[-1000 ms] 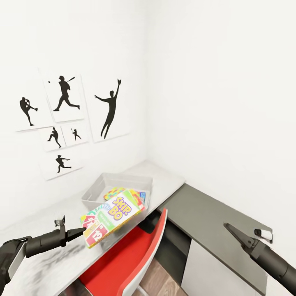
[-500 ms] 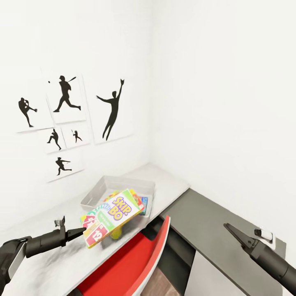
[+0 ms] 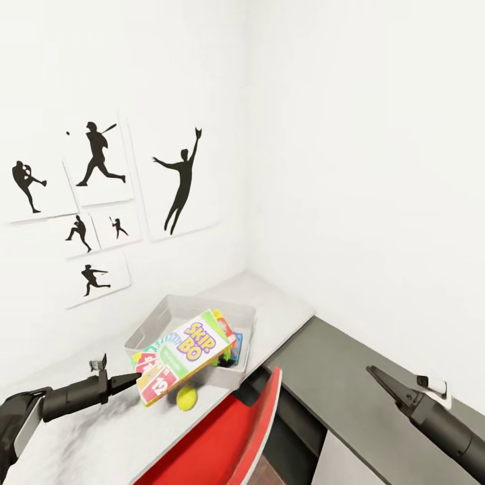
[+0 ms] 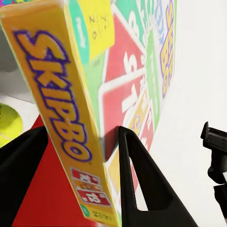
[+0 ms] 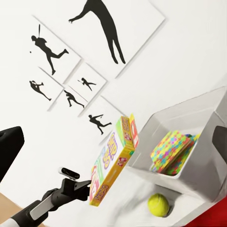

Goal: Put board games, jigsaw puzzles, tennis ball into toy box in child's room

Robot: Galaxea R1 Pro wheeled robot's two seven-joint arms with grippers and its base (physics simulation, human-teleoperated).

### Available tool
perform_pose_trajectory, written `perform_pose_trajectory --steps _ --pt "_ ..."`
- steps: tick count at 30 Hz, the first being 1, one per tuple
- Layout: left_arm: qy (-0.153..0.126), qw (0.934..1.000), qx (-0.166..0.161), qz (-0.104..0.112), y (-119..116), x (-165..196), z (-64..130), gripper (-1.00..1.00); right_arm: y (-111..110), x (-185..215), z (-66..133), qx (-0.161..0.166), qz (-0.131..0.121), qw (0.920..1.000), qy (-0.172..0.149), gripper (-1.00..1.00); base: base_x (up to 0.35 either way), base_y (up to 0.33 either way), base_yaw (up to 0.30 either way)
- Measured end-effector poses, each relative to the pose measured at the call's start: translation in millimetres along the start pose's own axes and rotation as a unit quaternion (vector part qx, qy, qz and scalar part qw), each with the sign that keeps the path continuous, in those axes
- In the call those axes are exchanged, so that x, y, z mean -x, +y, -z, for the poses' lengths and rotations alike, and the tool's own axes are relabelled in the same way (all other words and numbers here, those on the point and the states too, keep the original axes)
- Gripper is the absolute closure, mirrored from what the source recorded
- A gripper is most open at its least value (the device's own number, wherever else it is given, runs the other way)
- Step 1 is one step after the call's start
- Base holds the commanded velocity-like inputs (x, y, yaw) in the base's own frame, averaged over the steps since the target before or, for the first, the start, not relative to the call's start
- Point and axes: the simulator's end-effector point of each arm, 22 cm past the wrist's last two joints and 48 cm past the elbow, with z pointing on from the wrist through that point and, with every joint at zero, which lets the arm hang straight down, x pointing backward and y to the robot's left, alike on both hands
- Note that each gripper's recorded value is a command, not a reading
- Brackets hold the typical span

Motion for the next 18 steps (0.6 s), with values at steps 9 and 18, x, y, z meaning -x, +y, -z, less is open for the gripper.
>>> perform_pose_trajectory --steps 9,18 --pt "0.000 1.0000 -0.001 0.000 -0.1 -0.1 -0.1 1.00 -0.1 -0.1 -0.1 0.000 0.000 1.0000 0.000 -1.00 0.119 0.000 0.000" --pt "0.000 1.0000 -0.001 -0.001 -0.1 0.3 -0.2 1.00 -0.2 0.3 -0.2 0.000 0.001 1.0000 -0.001 -1.00 0.018 0.000 0.000"
